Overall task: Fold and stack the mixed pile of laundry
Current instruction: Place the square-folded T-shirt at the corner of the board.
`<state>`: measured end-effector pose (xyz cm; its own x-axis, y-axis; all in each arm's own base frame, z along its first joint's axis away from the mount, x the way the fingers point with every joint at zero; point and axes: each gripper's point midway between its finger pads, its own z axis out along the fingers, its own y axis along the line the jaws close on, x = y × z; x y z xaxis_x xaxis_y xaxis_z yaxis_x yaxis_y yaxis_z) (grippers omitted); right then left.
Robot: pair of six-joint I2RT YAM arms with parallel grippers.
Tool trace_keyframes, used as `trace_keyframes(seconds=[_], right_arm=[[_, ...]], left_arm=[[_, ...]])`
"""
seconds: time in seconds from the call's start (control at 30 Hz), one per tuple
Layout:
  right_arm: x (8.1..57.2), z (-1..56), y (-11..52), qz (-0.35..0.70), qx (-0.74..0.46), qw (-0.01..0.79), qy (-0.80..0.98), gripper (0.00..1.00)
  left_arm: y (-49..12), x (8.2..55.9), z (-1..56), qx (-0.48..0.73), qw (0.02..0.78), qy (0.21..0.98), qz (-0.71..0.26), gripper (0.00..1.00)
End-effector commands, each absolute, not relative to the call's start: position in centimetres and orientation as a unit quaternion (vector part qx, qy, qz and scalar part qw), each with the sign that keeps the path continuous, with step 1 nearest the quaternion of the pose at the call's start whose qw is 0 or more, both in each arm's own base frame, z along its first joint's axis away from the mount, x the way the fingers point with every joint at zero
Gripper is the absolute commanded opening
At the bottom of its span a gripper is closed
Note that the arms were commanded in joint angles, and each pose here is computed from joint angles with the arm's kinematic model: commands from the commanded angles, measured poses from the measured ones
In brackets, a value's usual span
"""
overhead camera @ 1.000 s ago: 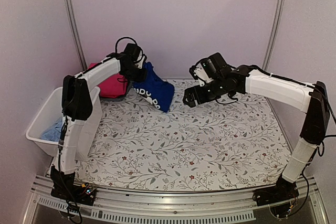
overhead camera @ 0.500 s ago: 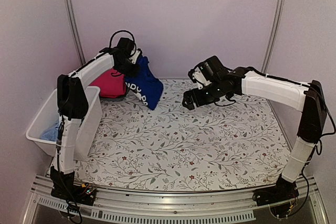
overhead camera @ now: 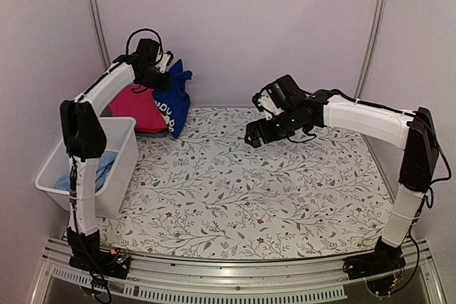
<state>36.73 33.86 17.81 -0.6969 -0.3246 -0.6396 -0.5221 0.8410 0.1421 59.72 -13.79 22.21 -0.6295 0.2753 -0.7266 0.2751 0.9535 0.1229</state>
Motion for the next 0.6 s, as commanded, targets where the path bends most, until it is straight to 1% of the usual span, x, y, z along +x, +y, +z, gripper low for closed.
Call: trace_keyframes(seconds=[0.0, 0.13, 0.33, 0.43, 0.57], right_arm=[[37.3, 17.6, 34.5, 0.161, -0.236, 0.312, 0.906, 0.99], [37.2, 17.4, 34.5, 0.161, -0.235, 0.309, 0.907, 0.99], [37.3, 17.2, 34.6, 0.162, -0.232, 0.308, 0.908, 0.99], [37.3, 17.0, 34.6, 0.161, -0.232, 0.305, 0.909, 0.99], [37.3, 16.8, 34.6, 0.16, -0.231, 0.303, 0.91, 0.99]], left_arm=[[-12.5, 58.7, 29.5, 0.14, 0.464, 0.874, -0.034, 0.0], [-12.5, 57.9, 31.7, 0.142, 0.482, 0.862, -0.069, 0.0], [-10.2, 58.1, 31.9, 0.118, 0.481, 0.864, -0.091, 0.0], [-8.8, 58.7, 30.4, 0.111, 0.469, 0.872, -0.088, 0.0], [-7.2, 59.6, 26.7, 0.104, 0.436, 0.889, -0.099, 0.0]])
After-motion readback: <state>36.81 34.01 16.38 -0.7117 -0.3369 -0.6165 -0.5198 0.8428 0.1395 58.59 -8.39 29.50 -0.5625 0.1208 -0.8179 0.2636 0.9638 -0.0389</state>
